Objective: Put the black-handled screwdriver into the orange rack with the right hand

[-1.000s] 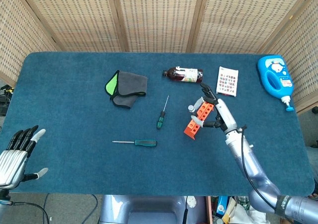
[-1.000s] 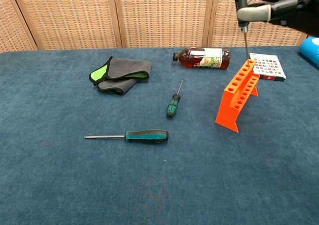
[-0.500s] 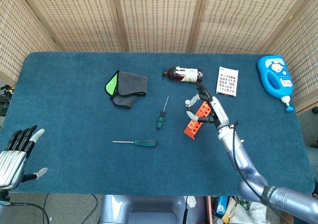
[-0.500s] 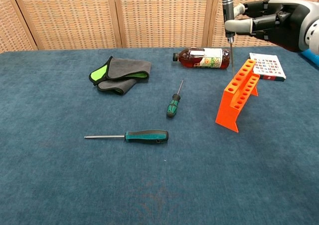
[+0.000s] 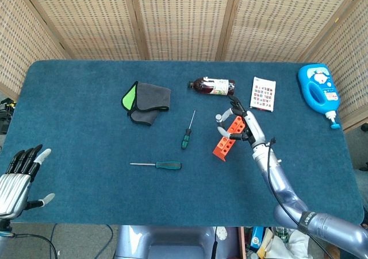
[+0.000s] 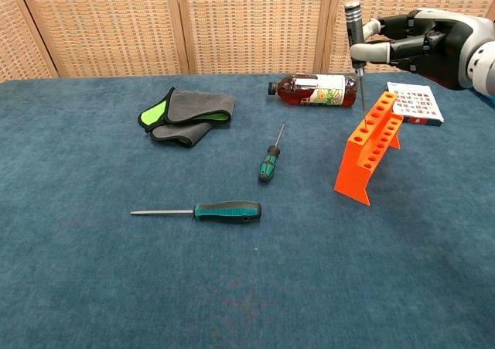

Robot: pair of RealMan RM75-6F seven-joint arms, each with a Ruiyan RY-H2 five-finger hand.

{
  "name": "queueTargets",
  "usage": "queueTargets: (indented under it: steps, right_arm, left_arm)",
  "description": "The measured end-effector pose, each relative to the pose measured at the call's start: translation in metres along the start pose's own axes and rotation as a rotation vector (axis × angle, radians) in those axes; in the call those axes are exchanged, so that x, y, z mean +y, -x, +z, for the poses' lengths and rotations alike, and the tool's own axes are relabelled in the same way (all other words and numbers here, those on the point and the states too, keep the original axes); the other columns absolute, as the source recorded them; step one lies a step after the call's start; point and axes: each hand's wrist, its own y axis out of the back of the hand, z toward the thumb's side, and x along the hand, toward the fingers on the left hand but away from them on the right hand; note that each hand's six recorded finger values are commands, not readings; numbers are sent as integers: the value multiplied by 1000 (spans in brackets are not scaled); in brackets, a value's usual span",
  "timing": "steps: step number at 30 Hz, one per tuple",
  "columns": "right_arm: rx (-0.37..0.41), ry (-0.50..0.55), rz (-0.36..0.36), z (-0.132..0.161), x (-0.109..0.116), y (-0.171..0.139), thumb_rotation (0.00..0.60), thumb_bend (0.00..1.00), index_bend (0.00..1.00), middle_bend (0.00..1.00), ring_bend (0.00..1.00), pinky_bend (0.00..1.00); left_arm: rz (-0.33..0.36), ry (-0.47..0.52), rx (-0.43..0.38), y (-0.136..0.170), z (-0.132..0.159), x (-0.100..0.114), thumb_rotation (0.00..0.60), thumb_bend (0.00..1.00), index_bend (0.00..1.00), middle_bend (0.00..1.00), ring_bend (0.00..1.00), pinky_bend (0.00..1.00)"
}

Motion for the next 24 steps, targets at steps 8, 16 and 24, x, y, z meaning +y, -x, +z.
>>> queueTargets:
  steps: [8,16,24]
  right_arm:
    - [5,2,2,2,-1,3,600,359,629,0,0,0]
    - [-3,3,0,0,-2,6,600,359,629,0,0,0]
    - [-2,2,0,1,-3,8,600,358,630,0,0,0]
  left_arm:
    - [-1,-3,2,-1,0,-1,600,0,0,0,0,0]
    - [-2,-2,5,-1,0,-1,600,0,0,0,0,0]
    - [0,-1,5,-1,0,0,600,0,0,0,0,0]
